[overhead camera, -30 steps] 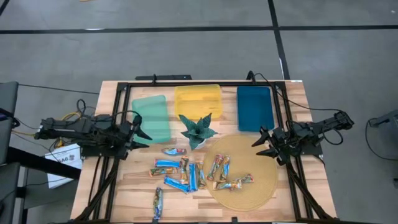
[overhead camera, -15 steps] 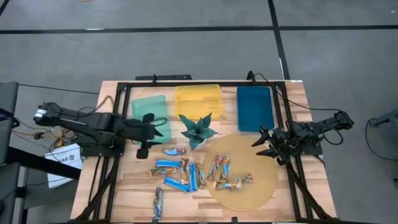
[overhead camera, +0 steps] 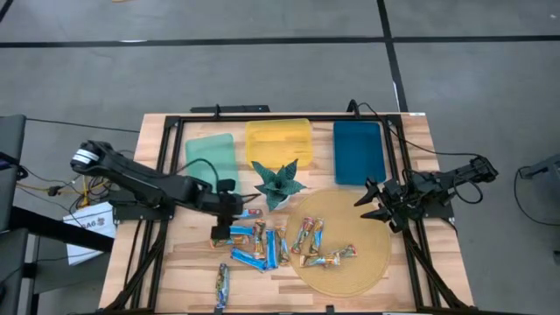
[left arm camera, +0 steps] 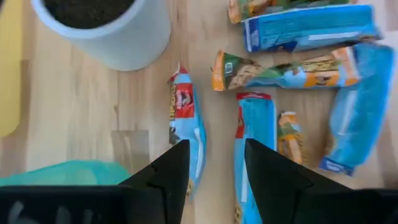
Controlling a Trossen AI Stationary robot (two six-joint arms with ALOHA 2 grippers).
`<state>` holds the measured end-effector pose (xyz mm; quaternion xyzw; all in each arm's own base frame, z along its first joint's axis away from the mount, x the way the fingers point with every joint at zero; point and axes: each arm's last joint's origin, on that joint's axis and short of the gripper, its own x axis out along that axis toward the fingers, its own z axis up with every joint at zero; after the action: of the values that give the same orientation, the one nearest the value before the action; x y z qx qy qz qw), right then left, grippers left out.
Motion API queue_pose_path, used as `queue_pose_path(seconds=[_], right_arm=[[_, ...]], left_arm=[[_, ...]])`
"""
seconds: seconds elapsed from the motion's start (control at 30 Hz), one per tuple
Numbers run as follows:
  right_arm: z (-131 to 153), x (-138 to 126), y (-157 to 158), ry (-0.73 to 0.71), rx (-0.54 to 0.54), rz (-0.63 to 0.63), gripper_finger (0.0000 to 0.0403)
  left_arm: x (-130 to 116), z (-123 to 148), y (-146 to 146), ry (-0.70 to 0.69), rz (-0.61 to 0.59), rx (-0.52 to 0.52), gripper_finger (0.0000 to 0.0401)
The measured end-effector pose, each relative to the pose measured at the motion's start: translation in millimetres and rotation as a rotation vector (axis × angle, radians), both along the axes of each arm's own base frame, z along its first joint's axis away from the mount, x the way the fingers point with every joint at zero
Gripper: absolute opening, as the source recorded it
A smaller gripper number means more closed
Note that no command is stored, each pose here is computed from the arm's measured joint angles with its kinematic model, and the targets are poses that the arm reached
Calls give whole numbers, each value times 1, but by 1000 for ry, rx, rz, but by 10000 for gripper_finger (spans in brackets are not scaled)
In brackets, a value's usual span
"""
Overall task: Pick and place Granola Bars by type
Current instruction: Put the red granola bar into the yellow bin
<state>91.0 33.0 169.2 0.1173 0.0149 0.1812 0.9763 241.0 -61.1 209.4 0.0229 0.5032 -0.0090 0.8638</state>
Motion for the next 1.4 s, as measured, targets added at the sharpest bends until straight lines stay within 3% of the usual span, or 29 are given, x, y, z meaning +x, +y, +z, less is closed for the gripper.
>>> queue_pose_path(seconds=[0.37,0.6,0.8,1.0,1.17,1.4], right_arm=[[0,0,0,0,0,0,189],[0,0,0,0,0,-1,189],[0,0,0,0,0,0,189],[0,0,0,3,-1,-1,189],[-1,0,0,8,-3,0,189],[-1,0,0,10,-4,-1,189]], left_arm=[[25,-32,3,76,-63,73,213],[29,-49,3,146,-119,121,215],[31,-57,8,176,-83,216,214],[32,-58,11,180,-67,218,214],[31,-58,11,186,-68,195,192],[31,-59,9,193,-49,142,109]])
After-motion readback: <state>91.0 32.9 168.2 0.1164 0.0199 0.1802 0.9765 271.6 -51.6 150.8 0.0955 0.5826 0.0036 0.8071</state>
